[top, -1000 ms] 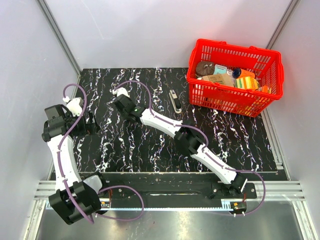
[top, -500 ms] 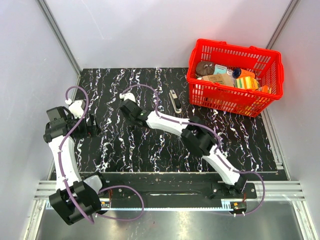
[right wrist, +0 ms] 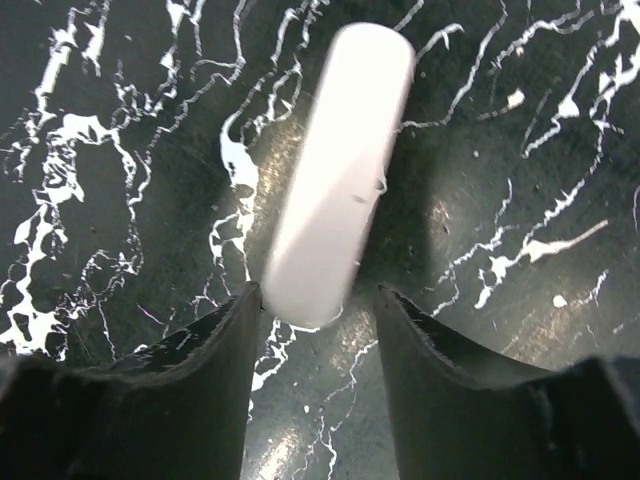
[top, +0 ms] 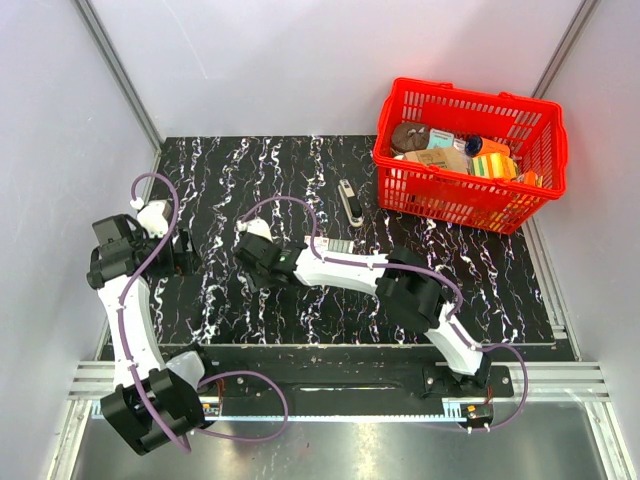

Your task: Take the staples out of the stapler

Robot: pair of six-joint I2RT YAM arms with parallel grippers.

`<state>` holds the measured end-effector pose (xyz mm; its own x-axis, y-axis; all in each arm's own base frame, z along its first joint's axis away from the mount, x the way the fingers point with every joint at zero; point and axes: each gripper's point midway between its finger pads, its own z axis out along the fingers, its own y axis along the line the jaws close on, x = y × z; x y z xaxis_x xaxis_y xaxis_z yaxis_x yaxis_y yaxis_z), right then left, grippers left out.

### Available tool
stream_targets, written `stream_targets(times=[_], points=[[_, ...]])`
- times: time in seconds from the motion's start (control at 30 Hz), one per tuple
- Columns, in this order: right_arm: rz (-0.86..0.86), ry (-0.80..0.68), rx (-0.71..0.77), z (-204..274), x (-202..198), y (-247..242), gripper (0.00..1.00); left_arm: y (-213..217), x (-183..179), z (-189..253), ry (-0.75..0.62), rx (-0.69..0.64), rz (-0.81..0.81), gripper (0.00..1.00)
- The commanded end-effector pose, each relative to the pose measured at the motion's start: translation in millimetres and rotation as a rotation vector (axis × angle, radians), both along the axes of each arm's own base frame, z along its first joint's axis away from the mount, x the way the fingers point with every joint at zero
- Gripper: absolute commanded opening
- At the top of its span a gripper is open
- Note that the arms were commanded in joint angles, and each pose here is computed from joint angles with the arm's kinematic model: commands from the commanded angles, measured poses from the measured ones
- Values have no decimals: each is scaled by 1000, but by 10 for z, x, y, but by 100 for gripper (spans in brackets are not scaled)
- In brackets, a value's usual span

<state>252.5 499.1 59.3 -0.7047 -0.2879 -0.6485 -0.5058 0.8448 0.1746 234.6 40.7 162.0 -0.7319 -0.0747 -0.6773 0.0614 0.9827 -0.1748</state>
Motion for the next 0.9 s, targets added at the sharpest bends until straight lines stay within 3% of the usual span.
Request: stream_targets(times=[0.0, 0.1, 0.23, 0.87], points=[[-78, 1, -7, 253, 53, -87, 61, -35, 38, 75, -57, 3, -30, 94], [-76, -8, -27, 291, 78, -87, 70, -37, 41, 95, -62, 0, -28, 95], [-70, -26, -1, 412, 122, -3, 72, -39, 41, 111, -69, 3, -30, 95], [-37, -34, -163, 131, 260, 69, 61, -122, 7, 142, -75, -22, -66, 99]])
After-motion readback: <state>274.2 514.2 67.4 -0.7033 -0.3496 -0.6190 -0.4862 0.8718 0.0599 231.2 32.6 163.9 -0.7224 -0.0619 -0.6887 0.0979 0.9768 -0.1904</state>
